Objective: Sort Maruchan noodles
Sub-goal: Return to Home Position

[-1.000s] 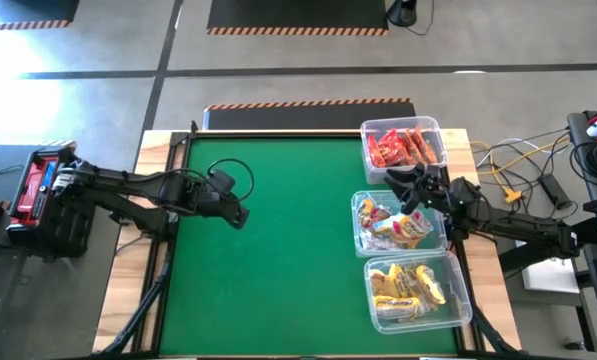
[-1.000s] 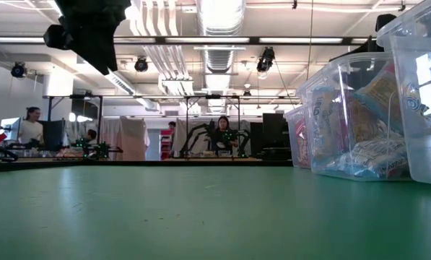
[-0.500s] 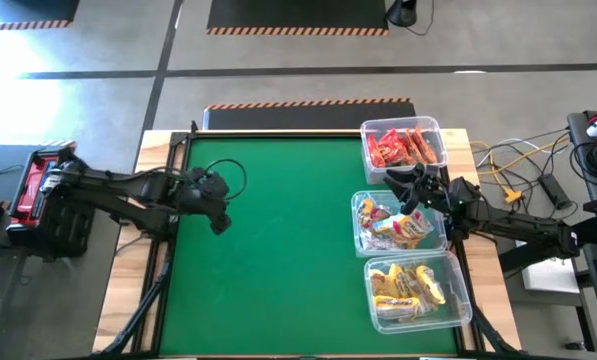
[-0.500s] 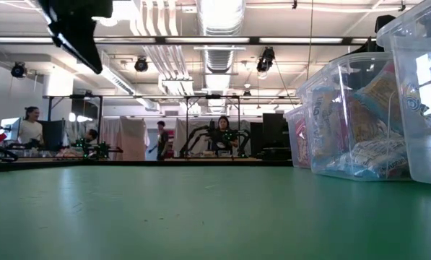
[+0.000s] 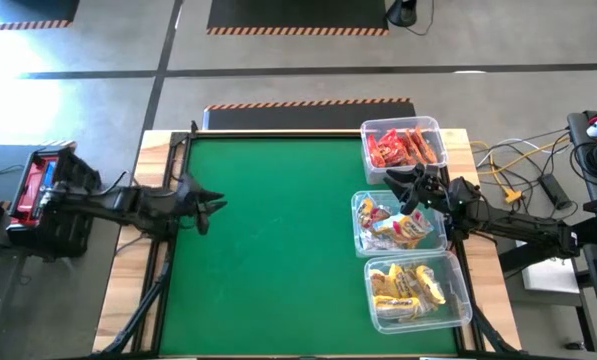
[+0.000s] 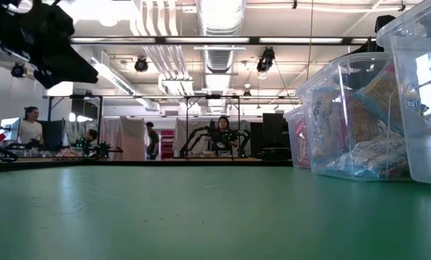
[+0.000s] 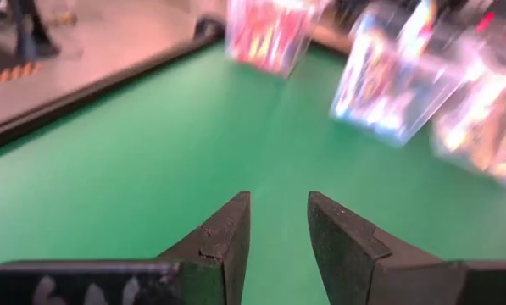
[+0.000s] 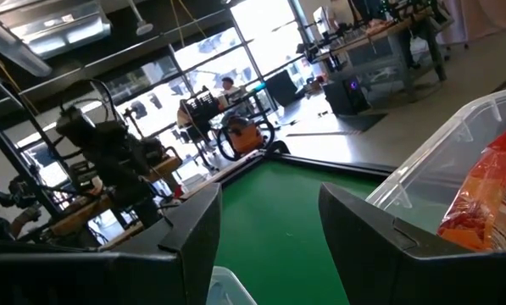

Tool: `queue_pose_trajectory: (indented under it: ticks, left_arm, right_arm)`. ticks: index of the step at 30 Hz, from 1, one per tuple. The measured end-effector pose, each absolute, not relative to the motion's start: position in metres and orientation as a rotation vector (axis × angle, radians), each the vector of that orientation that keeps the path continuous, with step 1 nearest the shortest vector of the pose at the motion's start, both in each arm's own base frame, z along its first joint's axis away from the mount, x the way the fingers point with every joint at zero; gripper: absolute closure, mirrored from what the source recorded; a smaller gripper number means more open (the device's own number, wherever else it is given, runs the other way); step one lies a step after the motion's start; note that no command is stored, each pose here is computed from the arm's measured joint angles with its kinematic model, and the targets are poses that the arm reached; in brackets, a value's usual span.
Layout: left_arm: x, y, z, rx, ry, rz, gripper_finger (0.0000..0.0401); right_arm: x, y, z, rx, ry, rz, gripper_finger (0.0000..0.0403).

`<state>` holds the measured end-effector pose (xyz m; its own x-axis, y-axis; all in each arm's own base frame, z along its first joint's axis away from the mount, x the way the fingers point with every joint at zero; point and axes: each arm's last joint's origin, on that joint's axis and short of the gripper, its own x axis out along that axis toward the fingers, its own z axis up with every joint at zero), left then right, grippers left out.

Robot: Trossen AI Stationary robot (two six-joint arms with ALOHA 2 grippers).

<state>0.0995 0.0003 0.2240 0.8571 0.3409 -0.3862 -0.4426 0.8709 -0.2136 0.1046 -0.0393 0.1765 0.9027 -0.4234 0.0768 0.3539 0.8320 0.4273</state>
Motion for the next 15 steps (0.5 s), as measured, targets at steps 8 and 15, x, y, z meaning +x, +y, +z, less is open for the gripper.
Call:
queue_pose_trajectory:
  ticks: [8,15]
  left_arm:
    - [0.09,0.003,0.199,-0.34,0.114,0.449,0.0298]
    - [0.089,0.005,0.186,-0.306,0.001,0.487,0.0298]
  right_arm:
    - [0.105,-0.039,0.176,0.419,-0.17,-0.414,0.0216]
    - [0.105,-0.039,0.176,0.419,-0.169,-0.415,0.0216]
